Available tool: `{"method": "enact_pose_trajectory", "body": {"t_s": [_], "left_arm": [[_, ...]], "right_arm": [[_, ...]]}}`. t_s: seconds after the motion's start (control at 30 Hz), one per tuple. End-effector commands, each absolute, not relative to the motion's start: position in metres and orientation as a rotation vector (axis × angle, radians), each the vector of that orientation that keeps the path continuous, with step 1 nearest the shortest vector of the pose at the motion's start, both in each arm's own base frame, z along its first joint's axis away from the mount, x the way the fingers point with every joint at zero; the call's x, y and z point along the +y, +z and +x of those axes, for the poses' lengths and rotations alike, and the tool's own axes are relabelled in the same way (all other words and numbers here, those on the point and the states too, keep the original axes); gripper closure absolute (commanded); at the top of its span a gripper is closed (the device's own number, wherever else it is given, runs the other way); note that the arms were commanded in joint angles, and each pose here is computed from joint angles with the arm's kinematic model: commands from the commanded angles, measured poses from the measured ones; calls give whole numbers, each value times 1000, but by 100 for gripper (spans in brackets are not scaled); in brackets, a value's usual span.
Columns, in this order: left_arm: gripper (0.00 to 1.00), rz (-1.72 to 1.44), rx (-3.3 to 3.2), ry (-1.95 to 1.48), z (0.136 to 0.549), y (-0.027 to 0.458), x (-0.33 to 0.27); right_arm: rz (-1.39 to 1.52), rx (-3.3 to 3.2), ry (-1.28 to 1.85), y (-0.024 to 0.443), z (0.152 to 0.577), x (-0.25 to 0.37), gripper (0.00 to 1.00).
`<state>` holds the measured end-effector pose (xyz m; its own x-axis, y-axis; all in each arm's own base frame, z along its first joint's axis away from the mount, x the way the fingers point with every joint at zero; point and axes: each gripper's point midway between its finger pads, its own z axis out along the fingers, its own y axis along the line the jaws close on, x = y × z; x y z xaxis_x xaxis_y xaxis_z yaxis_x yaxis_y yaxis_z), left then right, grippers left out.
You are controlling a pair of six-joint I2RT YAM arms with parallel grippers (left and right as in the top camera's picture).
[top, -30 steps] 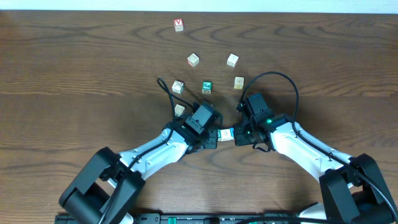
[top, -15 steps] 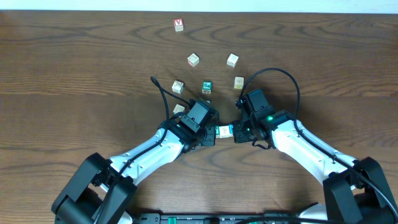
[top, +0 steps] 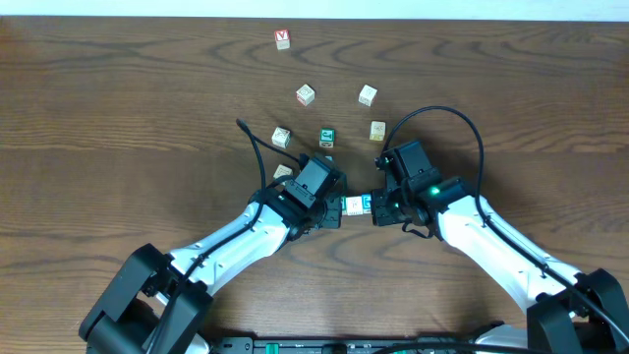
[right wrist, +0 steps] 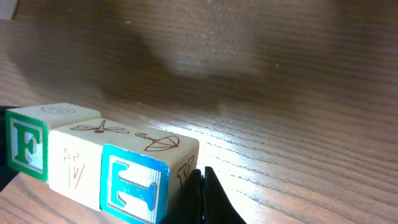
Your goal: Lift 3 blocks
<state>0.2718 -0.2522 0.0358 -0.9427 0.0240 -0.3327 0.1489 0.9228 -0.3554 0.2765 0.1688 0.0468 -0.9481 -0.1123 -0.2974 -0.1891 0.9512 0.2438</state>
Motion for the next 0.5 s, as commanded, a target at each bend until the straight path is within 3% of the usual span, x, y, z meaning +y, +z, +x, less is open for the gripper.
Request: {"method": "enact_pose_trajectory", "body": {"t_s": [0.0, 0.47], "left_arm": [[93, 288, 2625, -858, 271, 96, -305], [93, 289, 2613, -865, 269, 104, -303]], "right_arm": [[-428, 2754, 739, 77, 259, 227, 99], [-427, 2757, 738, 77, 258, 226, 99]]}}
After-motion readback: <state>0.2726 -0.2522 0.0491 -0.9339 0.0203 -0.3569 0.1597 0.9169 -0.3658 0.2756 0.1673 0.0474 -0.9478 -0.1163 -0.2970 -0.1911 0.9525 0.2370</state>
